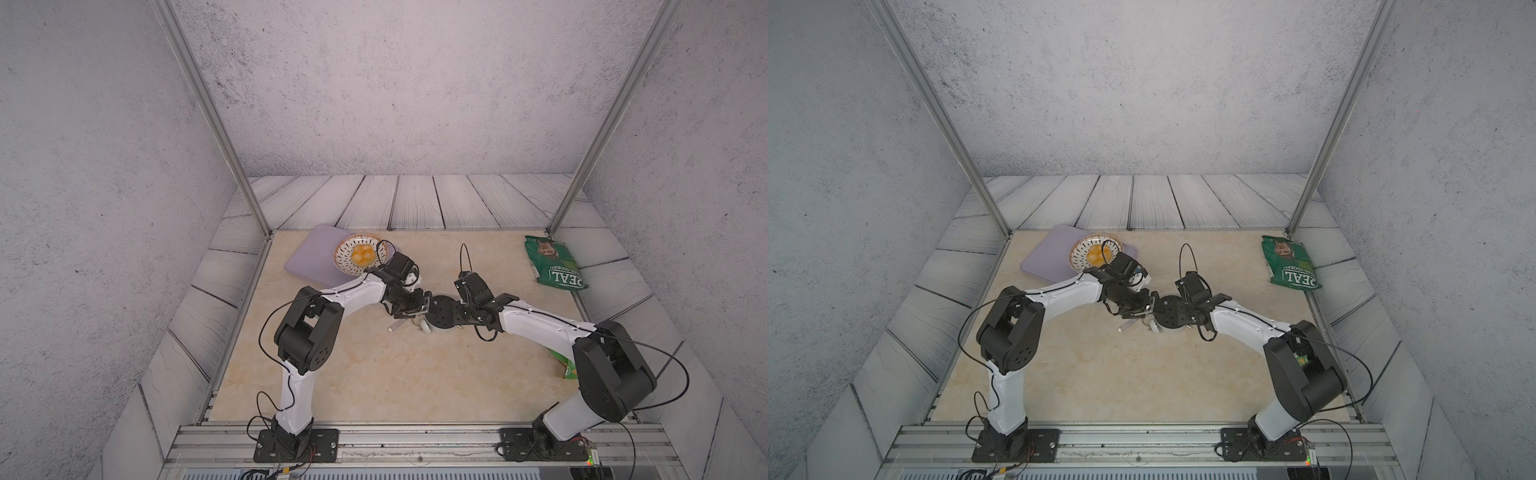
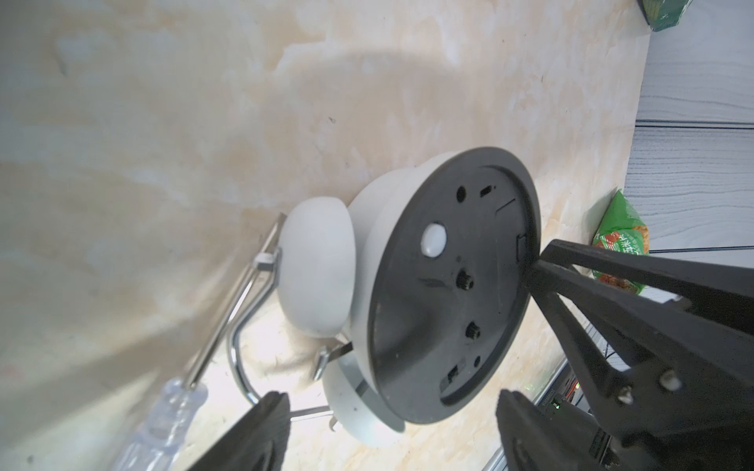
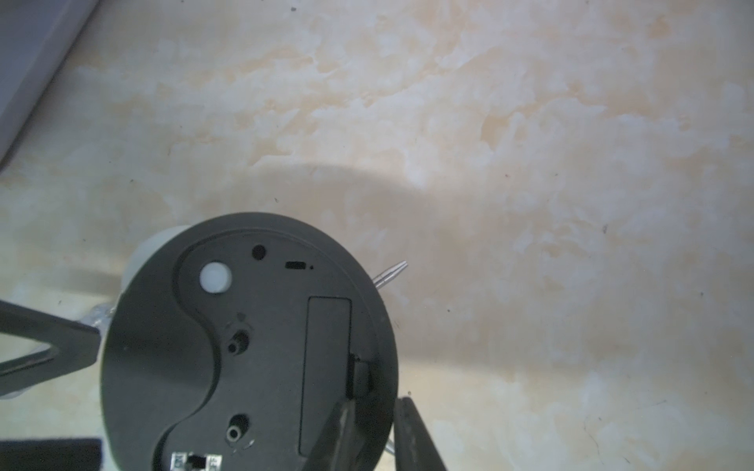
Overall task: Remove the battery from the alarm
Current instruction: Remove the cover from the alarm.
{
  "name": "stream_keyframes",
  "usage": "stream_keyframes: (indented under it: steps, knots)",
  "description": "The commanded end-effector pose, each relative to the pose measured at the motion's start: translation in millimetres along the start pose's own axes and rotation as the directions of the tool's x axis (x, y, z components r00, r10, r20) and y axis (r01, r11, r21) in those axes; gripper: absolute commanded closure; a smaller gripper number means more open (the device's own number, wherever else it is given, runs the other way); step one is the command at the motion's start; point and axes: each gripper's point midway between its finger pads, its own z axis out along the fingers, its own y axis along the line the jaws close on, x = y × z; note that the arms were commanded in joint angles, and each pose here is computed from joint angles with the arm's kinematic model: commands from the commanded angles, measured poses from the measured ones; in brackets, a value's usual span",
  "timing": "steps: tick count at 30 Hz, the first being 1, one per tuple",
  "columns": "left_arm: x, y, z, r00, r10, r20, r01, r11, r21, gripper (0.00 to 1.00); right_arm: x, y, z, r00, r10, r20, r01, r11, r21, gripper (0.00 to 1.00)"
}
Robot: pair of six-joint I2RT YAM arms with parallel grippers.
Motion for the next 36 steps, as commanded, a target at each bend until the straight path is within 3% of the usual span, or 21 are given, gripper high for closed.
stream_keyframes:
  steps: [1,23,36]
  knots:
    - [-1.9,-3.9,0.8,1.000,0.015,0.002,-0.015,1.000,0.008,0.15,-0.2,-1.4,3.0,1.000,0.010,-0.002,-0.010,1.000,0.005,0.80]
    - [-1.5,6.9,13.3,1.000,0.000,-0.016,0.000,1.000,-0.013,0.18,-15.5,-10.4,9.4,0.999,-0.029,0.017,0.028,0.997,0.068,0.78]
    - [-1.9,8.3,15.4,1.000,-0.003,-0.022,0.003,1.000,-0.013,0.20,-11.4,-12.9,15.2,0.996,-0.078,-0.035,0.081,0.992,0.092,0.80]
